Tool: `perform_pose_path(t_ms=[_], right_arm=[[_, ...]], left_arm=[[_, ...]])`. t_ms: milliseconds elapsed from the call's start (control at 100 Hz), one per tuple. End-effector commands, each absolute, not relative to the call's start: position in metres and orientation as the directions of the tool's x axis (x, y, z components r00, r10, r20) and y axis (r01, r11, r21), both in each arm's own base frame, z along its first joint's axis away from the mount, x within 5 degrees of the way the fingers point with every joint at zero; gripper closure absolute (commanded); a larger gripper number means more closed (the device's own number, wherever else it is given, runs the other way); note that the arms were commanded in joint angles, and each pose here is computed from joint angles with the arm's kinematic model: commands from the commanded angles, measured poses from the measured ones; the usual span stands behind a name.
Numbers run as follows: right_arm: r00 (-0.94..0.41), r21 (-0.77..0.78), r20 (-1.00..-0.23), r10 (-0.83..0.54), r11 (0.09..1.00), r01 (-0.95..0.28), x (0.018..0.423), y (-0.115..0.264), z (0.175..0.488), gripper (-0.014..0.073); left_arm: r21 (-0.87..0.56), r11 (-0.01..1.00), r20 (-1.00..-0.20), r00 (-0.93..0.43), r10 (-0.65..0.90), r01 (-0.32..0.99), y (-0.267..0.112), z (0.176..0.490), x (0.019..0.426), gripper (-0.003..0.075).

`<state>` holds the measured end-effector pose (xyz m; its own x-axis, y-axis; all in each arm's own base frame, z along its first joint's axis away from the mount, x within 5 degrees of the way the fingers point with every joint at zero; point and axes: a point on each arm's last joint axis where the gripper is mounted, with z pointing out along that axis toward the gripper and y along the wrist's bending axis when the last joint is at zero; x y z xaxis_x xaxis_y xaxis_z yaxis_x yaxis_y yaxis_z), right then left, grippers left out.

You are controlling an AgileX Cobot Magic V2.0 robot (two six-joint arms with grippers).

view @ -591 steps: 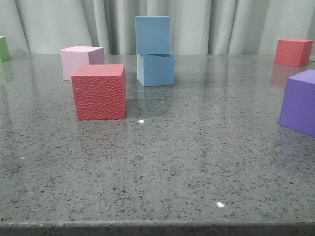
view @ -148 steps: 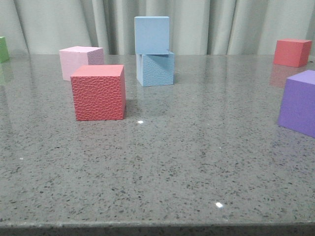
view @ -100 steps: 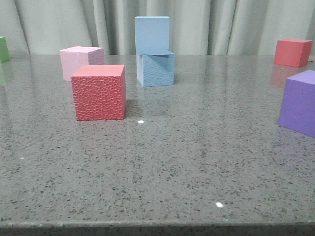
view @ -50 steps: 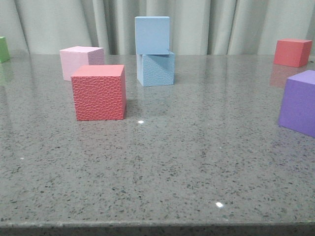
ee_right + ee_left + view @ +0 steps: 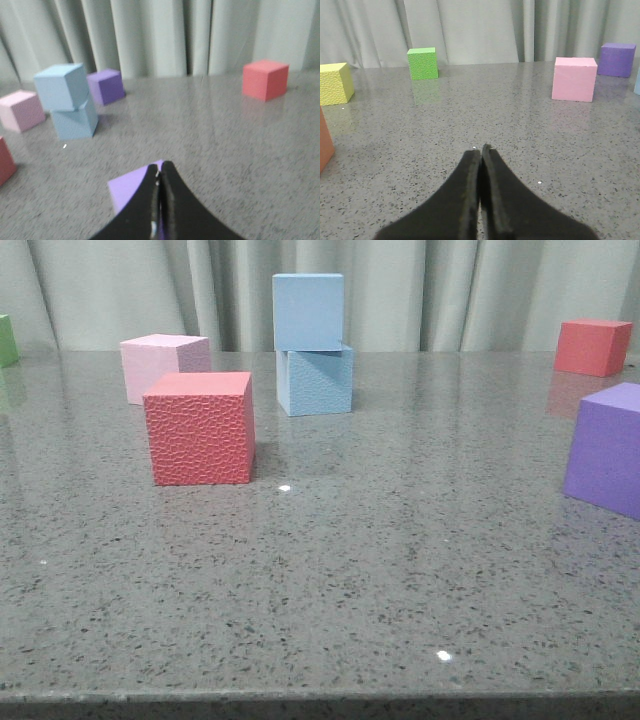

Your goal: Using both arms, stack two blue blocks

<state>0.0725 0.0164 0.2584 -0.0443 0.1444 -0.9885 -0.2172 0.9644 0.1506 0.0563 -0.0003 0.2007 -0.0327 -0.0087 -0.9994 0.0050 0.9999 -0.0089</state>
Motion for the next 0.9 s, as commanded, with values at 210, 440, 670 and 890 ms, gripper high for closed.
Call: perform_pose_path(t_ms=[210,440,670,890], right_arm=[[0.178,0.084,-0.979,0.1,0.992,-0.098,0.062,0.005,0.245,0.0708],[0.144,0.144,-0.978,0.149,0.988,-0.047,0.056,0.001,0.217,0.0708],[0.121,0.143,-0.982,0.144,0.99,-0.015,0.054,0.0,0.213,0.0708],[0.122,0.143,-0.982,0.144,0.99,-0.015,0.054,0.0,0.213,0.0708]], left_arm=[[-0.02,1.0,-0.996,0.084,-0.02,0.006,0.0,0.21,0.053,0.0739],[-0.02,1.0,-0.996,0.084,-0.02,0.006,0.0,0.21,0.053,0.0738],[-0.02,1.0,-0.996,0.084,-0.02,0.006,0.0,0.21,0.053,0.0738],[-0.02,1.0,-0.996,0.084,-0.02,0.006,0.0,0.21,0.053,0.0739]])
